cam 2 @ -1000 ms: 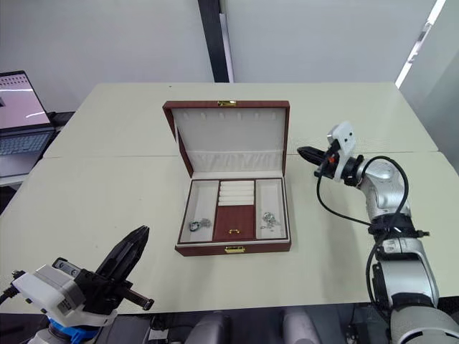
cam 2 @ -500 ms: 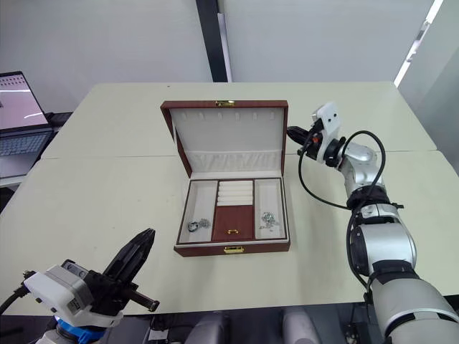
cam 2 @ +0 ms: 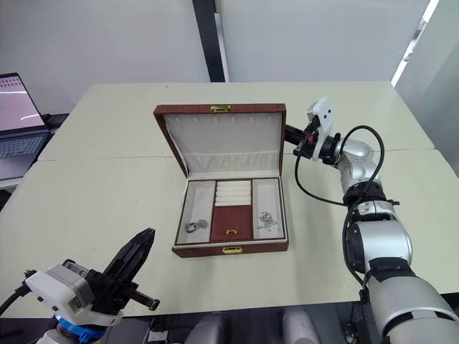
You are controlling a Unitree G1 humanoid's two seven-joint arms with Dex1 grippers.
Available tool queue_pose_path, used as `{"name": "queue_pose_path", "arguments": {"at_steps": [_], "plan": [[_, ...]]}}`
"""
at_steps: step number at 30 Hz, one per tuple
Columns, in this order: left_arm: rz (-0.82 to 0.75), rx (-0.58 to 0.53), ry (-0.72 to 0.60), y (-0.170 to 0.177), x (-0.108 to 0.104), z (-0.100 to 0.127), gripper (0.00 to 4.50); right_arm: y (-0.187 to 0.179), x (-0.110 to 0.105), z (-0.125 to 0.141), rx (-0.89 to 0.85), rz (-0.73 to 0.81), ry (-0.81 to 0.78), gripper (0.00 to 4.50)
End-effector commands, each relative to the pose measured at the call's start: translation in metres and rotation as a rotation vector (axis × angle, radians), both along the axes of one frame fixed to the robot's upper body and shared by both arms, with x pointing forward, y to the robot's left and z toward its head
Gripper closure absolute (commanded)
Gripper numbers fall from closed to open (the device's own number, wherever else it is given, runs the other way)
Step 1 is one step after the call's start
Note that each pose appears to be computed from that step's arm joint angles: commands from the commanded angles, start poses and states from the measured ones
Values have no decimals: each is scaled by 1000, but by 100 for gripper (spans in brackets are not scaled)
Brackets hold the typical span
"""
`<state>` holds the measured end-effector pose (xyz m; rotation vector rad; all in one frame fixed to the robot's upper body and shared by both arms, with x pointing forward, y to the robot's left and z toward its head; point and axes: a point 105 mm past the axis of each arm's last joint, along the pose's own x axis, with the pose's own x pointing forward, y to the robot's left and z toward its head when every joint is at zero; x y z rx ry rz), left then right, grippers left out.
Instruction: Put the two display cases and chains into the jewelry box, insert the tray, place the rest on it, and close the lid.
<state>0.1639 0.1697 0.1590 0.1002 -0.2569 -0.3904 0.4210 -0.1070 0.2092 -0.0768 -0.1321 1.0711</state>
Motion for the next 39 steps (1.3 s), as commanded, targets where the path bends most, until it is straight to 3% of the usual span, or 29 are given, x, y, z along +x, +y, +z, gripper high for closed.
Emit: {"name": "queue_pose_path", "arguments": {"at_steps": [1, 11, 17, 21, 23, 27, 34, 38, 39], "plan": [[-5, 3, -19, -2, -2, 4, 450, 3, -11, 10, 2, 78, -15, 449], [-6, 5, -8, -2, -3, 1, 450, 7, -48, -10, -118, 256, 75, 449], [-9, 6, 1, 1, -4, 0, 450, -7, -41, -9, -116, 170, 61, 449], [39, -29, -10, 13, 8, 3, 450, -18, -40, -10, -108, 126, 44, 449], [62, -38, 43, 22, 14, -3, 450, -23, -42, -12, -109, 108, 42, 411], [50, 23, 124, 40, 28, -15, 335, -39, -52, -21, -105, 57, 47, 325], [77, -45, 262, 88, 60, -34, 124, -90, -87, -45, -144, -85, 77, 135], [48, -30, 291, 116, 84, -33, 4, -113, -102, -58, -180, -154, 114, 9], [32, -40, 304, 122, 90, -33, 1, -119, -106, -62, -191, -172, 123, 4]]}}
